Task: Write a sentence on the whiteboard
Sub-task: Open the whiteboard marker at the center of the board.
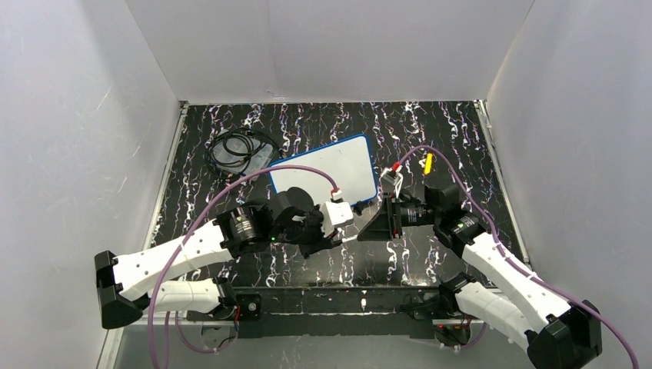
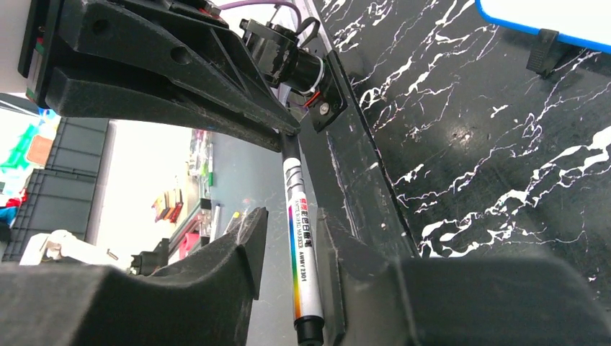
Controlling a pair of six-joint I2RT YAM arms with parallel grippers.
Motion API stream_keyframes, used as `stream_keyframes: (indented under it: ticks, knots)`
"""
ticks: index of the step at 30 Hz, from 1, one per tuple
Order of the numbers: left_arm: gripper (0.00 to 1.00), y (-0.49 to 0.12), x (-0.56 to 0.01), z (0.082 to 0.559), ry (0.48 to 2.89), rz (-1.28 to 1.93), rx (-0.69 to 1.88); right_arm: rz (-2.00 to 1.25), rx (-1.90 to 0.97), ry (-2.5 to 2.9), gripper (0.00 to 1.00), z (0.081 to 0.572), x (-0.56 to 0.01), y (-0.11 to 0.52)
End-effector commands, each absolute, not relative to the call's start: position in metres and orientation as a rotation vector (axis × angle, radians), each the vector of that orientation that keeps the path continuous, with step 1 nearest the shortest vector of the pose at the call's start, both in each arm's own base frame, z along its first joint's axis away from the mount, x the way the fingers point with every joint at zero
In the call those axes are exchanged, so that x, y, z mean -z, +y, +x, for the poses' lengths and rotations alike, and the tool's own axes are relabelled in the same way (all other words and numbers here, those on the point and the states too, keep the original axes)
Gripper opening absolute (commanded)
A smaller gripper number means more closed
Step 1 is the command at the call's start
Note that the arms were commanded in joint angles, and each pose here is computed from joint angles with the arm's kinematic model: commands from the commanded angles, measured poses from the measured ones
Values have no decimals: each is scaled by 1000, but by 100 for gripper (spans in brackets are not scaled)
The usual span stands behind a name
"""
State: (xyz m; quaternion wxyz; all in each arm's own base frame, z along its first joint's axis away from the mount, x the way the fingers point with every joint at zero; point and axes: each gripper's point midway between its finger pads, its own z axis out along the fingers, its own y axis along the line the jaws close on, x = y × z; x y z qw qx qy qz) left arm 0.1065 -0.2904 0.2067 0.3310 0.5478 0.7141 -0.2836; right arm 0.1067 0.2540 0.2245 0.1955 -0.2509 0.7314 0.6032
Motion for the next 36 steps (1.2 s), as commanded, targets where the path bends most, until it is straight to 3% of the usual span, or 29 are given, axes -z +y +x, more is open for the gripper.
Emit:
stream_keyframes:
  ticks: [1, 6, 9, 13, 15, 18, 19, 23, 26, 36]
  knots:
    - [0, -292, -225, 106, 1819, 1406, 771, -759, -1707, 1942, 36, 106, -240, 258]
    - [0, -292, -225, 106, 1817, 1403, 775, -767, -1714, 1931, 21, 105, -242, 258]
    - [2, -292, -225, 104, 1817, 1401, 788, -765, -1710, 1919, 4, 105, -244, 258]
    - [43, -295, -226, 101, 1812, 1393, 826, -776, -1714, 1891, 1, 104, -250, 258]
    - [51, -297, -224, 99, 1815, 1401, 840, -784, -1719, 1885, 1, 103, -252, 258]
    - [53, -299, -222, 98, 1826, 1417, 839, -796, -1727, 1874, 1, 101, -254, 257]
    - [52, -300, -222, 98, 1825, 1423, 839, -799, -1729, 1870, 1, 100, -255, 257]
    - [18, -303, -221, 95, 1812, 1441, 866, -814, -1731, 1846, 1, 98, -260, 256]
    - [3, -303, -213, 94, 1829, 1454, 866, -841, -1750, 1807, 1, 94, -268, 256]
    - [0, -274, -172, 93, 1964, 1389, 779, -923, -1630, 1773, 1, 90, -291, 247]
